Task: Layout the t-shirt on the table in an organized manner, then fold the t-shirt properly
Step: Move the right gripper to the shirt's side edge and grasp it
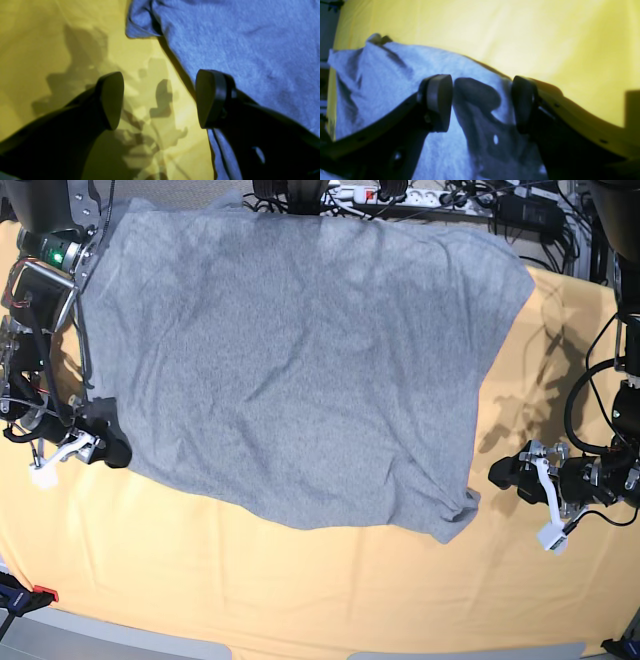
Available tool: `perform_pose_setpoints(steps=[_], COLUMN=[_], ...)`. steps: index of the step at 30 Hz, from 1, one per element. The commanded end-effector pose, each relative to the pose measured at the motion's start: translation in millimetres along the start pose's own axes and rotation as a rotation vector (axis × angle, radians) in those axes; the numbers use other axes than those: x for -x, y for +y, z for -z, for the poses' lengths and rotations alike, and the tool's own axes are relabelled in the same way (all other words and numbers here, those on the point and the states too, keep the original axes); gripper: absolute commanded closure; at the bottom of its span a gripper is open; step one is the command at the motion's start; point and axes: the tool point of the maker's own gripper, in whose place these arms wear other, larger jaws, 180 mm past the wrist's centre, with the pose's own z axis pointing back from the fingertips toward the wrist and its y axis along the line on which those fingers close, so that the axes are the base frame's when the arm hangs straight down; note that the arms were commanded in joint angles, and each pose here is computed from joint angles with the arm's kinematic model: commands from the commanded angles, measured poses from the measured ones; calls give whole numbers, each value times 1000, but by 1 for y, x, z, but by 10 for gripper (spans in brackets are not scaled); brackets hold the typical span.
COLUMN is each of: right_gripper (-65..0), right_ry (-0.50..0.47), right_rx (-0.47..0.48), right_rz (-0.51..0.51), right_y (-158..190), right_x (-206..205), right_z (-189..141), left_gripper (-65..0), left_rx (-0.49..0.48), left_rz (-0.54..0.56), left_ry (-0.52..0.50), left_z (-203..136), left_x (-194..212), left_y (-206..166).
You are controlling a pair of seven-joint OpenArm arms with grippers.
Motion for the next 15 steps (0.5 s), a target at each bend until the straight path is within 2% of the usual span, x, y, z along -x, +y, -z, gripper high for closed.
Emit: perform_pose_setpoints(steps=[1, 4, 8, 15], right_gripper=[-362, -233, 0, 0], right_ry=[14, 59, 131, 107], right_rx=[4, 0, 6, 24], right_rz=[-31, -55, -107, -257], right_y=[1, 5, 11, 29], right_x=[-6, 1, 12, -10], right_z=[-3, 3, 12, 1], left_gripper=[-451, -451, -451, -451], left_rx=[-18, -19, -19, -19], left_rz=[22, 25, 26, 27], left_ry=[-61, -59, -63, -78], left_z=[-15, -15, -15, -16], left_x=[-21, -21, -22, -24], left_y=[5, 5, 5, 5])
